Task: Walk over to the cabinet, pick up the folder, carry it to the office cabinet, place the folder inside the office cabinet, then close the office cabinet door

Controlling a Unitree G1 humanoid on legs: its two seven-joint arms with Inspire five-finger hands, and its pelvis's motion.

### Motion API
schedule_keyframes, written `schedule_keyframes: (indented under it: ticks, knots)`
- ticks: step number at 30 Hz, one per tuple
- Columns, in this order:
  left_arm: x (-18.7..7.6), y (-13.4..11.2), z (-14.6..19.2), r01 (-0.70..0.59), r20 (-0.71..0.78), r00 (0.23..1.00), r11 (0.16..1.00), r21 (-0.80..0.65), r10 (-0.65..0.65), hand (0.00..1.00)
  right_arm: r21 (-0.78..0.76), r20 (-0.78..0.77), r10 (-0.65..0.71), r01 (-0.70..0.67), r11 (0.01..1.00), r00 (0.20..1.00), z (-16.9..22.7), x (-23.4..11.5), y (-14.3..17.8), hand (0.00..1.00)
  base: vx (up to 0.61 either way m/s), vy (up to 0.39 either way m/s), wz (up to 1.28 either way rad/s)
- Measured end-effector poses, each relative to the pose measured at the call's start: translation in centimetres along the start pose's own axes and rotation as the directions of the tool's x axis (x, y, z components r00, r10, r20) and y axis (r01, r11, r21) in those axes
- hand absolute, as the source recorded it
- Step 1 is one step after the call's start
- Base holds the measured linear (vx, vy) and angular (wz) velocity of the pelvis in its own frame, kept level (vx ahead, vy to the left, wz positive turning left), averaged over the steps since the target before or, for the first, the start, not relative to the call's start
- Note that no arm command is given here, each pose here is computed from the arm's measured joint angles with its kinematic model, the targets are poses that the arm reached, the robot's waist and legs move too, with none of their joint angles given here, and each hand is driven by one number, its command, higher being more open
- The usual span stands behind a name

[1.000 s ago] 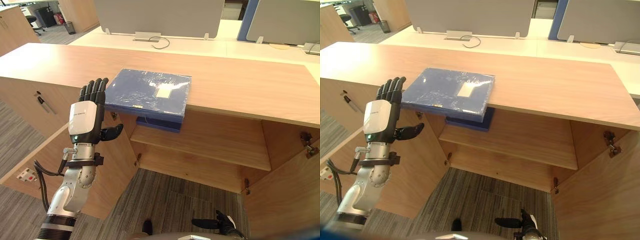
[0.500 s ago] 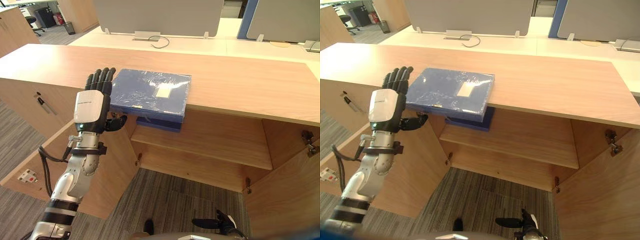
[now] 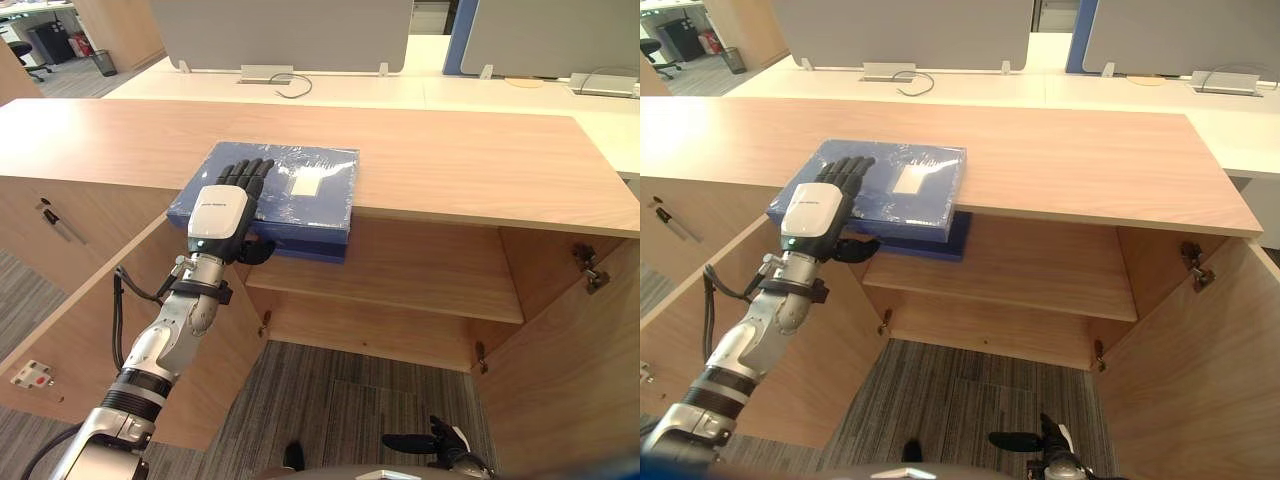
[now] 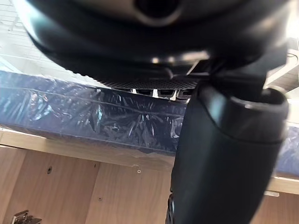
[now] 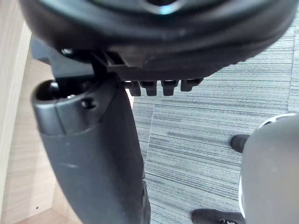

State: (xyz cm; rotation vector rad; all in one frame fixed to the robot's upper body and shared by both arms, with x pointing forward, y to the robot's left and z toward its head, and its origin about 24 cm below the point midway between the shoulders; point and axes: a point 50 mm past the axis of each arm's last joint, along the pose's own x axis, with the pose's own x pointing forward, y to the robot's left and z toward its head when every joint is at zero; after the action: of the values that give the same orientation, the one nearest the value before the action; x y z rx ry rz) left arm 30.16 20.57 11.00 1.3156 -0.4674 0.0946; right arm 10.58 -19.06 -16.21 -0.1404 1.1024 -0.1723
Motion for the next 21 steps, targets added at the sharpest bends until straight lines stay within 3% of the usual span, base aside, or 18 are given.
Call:
schedule_keyframes:
  ticks: [9,15,19,21]
  knots:
    - [2.4,2.6,0.7,-0.127,0.078,0.989,0.991,0.041,0.123,0.00,0.000,0.002,0.006,-0.006,1.000,1.000,0.1,0.0,0.0,1.00,0.00,0.000,0.00]
    - [2.6,4.0,1.9,-0.186,0.144,0.974,0.981,0.049,0.177,0.00,-0.001,0.003,0.005,-0.005,1.000,1.000,0.1,0.0,0.0,1.00,0.00,-0.002,0.01]
    - [1.4,4.2,3.0,-0.188,0.180,0.966,0.982,0.011,0.183,0.00,-0.002,0.001,0.007,-0.007,1.000,1.000,0.1,0.0,0.0,1.00,0.00,-0.003,0.01]
    - [-0.8,4.8,4.5,-0.207,0.191,0.955,0.972,-0.111,0.225,0.00,-0.001,0.000,0.005,-0.005,1.000,1.000,0.1,0.0,0.0,1.00,0.00,0.000,0.00]
